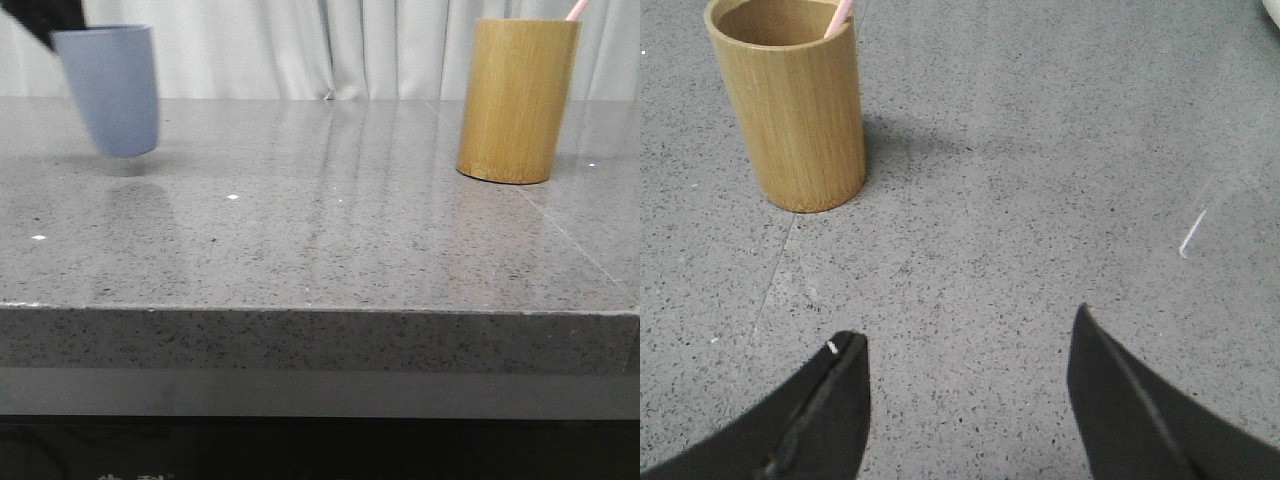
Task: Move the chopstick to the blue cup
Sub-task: 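Grasp the light blue cup rim with the left gripper, then slide the blue cup toward the bamboo holder and release it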
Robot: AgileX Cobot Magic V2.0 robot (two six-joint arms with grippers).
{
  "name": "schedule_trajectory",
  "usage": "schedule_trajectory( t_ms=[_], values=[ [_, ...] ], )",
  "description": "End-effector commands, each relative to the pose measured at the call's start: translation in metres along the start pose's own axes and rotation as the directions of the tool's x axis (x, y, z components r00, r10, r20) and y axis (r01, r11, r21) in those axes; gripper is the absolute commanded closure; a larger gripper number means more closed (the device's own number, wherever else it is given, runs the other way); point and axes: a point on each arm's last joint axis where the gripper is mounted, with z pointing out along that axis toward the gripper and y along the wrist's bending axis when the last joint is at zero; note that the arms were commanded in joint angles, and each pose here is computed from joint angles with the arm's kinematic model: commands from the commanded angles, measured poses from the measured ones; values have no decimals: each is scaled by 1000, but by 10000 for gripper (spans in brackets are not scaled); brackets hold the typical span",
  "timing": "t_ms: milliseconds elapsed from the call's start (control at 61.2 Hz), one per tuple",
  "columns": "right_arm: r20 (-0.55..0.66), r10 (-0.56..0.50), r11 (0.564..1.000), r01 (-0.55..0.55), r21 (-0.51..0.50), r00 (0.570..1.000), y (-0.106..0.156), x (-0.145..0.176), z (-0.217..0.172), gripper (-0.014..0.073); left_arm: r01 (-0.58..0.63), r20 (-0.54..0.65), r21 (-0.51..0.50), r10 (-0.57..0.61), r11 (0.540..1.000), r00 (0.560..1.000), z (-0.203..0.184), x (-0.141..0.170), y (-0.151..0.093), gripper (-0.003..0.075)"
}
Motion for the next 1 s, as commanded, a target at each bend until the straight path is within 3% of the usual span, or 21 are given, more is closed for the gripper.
schedule_trajectory(
  t_ms=[0,163,392,670,883,981],
  values=[
    [97,-13,1000,12,6,995,-1,-16,-4,137,-72,148,64,62,995,987,-39,-13,-35,739],
    [98,-13,1000,12,6,995,-1,-16,-4,137,-183,184,117,160,976,970,-39,-19,-82,739],
    [98,-13,1000,12,6,995,-1,-16,-4,137,-259,193,165,227,952,955,-23,-23,-124,739],
    [99,-13,1000,12,6,995,-1,-16,-4,137,-302,145,188,277,935,950,-6,-18,-146,739],
    [100,-13,1000,12,6,995,-1,-16,-4,137,-303,132,188,282,934,950,1,-18,-146,736],
    [100,-13,1000,12,6,995,-1,-16,-4,137,-303,119,189,284,934,951,1,-16,-146,661]
  ],
)
